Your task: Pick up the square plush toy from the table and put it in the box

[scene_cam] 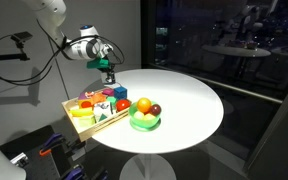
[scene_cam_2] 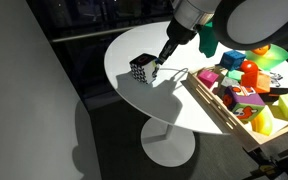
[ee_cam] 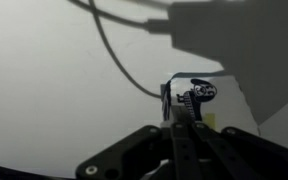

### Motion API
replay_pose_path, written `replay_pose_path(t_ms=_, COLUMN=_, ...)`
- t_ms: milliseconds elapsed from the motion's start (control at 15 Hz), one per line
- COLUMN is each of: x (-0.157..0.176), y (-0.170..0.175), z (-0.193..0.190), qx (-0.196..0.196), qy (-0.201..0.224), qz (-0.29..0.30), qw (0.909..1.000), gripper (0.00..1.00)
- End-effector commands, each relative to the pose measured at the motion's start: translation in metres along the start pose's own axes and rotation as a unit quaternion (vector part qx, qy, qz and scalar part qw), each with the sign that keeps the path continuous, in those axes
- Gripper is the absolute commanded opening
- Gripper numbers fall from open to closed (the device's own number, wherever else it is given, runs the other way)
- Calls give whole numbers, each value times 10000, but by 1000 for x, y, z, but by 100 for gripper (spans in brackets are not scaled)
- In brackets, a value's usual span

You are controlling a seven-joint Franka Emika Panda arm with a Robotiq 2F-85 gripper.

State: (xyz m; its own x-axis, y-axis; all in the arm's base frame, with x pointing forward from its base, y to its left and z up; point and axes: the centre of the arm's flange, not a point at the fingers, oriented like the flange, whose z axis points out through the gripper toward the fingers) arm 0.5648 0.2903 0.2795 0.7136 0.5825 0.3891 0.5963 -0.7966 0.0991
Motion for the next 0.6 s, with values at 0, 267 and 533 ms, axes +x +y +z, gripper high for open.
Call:
replay_pose_path(t_ms=0, x=-7, y=-4, z=-36, qx=-17, qy=0, qz=-121, qw=9999, gripper=2)
replay_pose_path(t_ms=267, x=-7, y=-5, z=-62, qx=4, qy=79, qz=-142, qw=9999, gripper=2)
replay_pose_path(t_ms=533, x=-11, y=-6, z=-87, qx=-6, qy=96, qz=-188, qw=9998, gripper=2)
